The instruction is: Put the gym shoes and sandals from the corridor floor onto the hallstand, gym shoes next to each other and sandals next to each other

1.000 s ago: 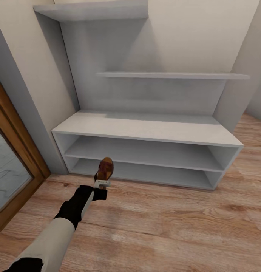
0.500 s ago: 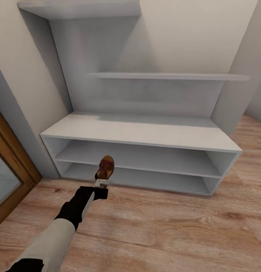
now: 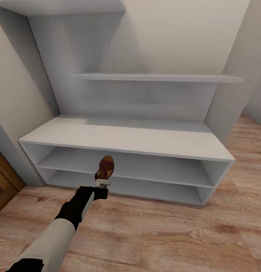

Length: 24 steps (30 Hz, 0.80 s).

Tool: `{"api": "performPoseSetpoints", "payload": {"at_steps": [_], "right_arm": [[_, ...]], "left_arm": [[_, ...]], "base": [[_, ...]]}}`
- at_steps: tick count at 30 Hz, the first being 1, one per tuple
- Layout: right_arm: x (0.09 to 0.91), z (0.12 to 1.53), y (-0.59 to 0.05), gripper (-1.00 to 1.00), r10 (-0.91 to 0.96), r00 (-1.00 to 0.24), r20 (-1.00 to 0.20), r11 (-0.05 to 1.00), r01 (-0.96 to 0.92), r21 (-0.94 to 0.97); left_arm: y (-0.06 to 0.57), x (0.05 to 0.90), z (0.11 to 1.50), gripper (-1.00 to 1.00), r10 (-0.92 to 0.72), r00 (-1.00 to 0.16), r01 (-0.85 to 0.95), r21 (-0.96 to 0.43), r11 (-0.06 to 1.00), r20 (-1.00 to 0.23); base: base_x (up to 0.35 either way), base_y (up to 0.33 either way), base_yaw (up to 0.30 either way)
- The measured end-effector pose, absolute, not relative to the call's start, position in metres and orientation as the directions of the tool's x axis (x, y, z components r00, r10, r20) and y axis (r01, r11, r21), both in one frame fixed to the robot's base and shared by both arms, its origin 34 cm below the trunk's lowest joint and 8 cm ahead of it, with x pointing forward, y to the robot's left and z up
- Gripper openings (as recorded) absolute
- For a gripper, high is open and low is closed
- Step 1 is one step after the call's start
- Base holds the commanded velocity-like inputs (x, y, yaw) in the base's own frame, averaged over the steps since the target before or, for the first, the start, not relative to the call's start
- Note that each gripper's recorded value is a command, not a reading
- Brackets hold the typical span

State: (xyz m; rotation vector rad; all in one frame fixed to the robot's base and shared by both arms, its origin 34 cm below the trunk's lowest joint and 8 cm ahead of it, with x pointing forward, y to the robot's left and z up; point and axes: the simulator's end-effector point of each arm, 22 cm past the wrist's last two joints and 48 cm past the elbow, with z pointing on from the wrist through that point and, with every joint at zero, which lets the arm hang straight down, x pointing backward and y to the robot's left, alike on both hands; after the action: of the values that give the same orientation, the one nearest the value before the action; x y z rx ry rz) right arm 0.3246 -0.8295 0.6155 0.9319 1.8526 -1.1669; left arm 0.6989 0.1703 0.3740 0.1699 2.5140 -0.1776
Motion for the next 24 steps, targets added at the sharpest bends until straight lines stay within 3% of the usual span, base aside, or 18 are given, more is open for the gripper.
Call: {"api": "performPoseSetpoints", "payload": {"at_steps": [11, 24], "right_arm": [[0.3241, 0.6158, -0.8297, -1.00, 0.187, -0.458, -0.869, 0.320, 0.865, -0.387], [0.3245, 0.6150, -0.8296, -1.00, 0.187, -0.459, -0.868, 0.321, 0.864, -0.388]], "left_arm": [[0.1712, 0.6992, 0.3745, -1.00, 0.076, -0.808, 0.158, -0.091, 0.983, -0.584], [0.1727, 0.6994, 0.3742, -1.00, 0.072, -0.809, 0.154, -0.092, 0.984, -0.583]], "base": [[0.295, -0.216, 0.000], [0.248, 0.194, 0.000]]}}
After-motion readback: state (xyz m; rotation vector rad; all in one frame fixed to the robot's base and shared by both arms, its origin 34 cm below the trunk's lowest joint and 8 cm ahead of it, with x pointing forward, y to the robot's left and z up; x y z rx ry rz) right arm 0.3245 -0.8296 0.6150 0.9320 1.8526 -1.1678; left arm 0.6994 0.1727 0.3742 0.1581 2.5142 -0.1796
